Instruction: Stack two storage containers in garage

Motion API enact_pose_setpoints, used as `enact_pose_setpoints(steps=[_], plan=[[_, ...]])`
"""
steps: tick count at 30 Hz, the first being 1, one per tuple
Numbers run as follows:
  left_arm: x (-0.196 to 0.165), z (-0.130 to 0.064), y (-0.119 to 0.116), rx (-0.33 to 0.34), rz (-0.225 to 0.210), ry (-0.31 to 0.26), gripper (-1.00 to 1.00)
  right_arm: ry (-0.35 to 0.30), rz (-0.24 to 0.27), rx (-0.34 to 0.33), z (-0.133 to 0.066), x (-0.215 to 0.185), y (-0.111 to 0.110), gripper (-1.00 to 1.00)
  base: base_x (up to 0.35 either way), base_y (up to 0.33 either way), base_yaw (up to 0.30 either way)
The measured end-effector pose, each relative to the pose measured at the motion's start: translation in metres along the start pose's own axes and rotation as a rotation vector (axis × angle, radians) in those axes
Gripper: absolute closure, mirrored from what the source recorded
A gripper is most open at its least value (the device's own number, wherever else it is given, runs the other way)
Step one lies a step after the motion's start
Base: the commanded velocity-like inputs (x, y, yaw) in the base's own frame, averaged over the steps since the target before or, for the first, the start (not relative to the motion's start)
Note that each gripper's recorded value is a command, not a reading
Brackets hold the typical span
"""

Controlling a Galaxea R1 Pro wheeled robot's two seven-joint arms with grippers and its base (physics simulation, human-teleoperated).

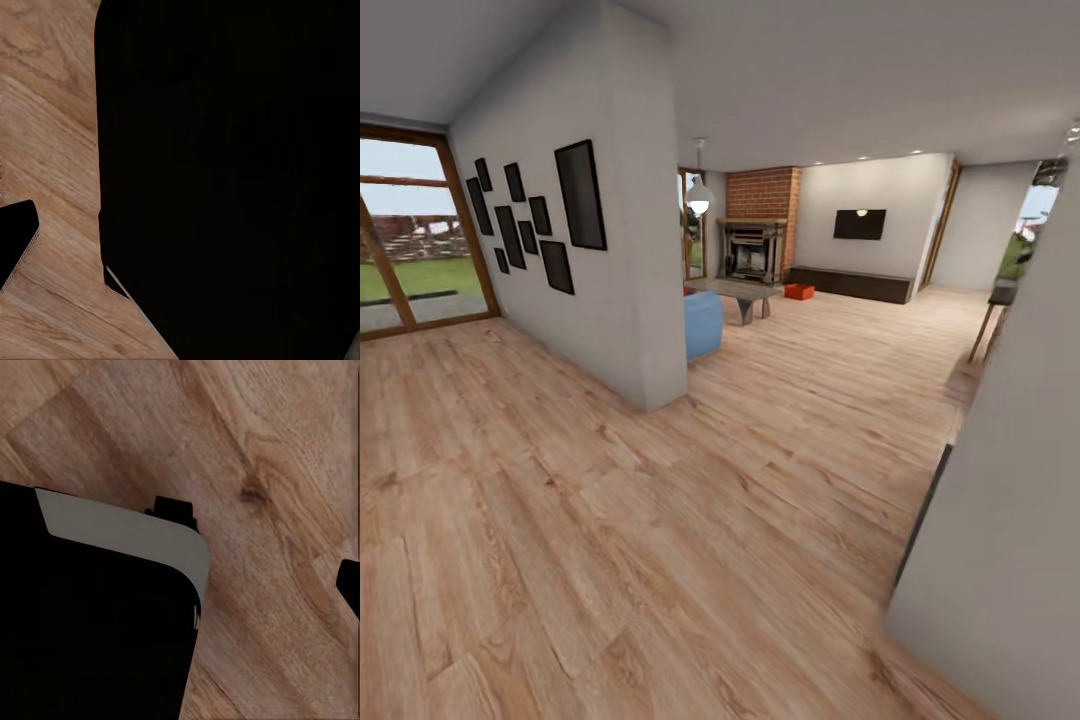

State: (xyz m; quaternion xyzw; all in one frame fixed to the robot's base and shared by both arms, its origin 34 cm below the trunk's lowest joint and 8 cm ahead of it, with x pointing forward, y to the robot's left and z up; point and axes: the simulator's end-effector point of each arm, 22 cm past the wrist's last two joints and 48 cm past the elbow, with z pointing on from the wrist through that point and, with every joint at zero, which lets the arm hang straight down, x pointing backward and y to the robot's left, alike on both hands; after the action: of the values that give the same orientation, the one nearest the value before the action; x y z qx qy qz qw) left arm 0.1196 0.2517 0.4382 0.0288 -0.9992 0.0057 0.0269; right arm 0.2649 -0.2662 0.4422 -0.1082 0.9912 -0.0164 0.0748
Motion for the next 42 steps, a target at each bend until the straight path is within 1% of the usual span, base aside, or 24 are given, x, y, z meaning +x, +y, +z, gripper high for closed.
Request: enact_pose_setpoints(steps=[27, 36, 42], plan=[[0.0000, 0.0000, 0.0000, 0.000, 0.000, 0.000, -1.00, 0.003, -0.001, 0.003, 0.0000, 0.0004, 0.0006, -1.00, 0.322, 0.000, 0.000], [0.0002, 0.0000, 0.0000, 0.000, 0.000, 0.001, -1.00, 0.014, 0.000, 0.014, -0.0001, 0.0043, -0.0045, -1.00, 0.322, 0.000, 0.000], [0.0000, 0.0000, 0.0000, 0.000, 0.000, 0.000, -1.00, 0.013, 0.000, 0.013, -0.0001, 0.0032, -0.0032, -1.00, 0.322, 0.000, 0.000]])
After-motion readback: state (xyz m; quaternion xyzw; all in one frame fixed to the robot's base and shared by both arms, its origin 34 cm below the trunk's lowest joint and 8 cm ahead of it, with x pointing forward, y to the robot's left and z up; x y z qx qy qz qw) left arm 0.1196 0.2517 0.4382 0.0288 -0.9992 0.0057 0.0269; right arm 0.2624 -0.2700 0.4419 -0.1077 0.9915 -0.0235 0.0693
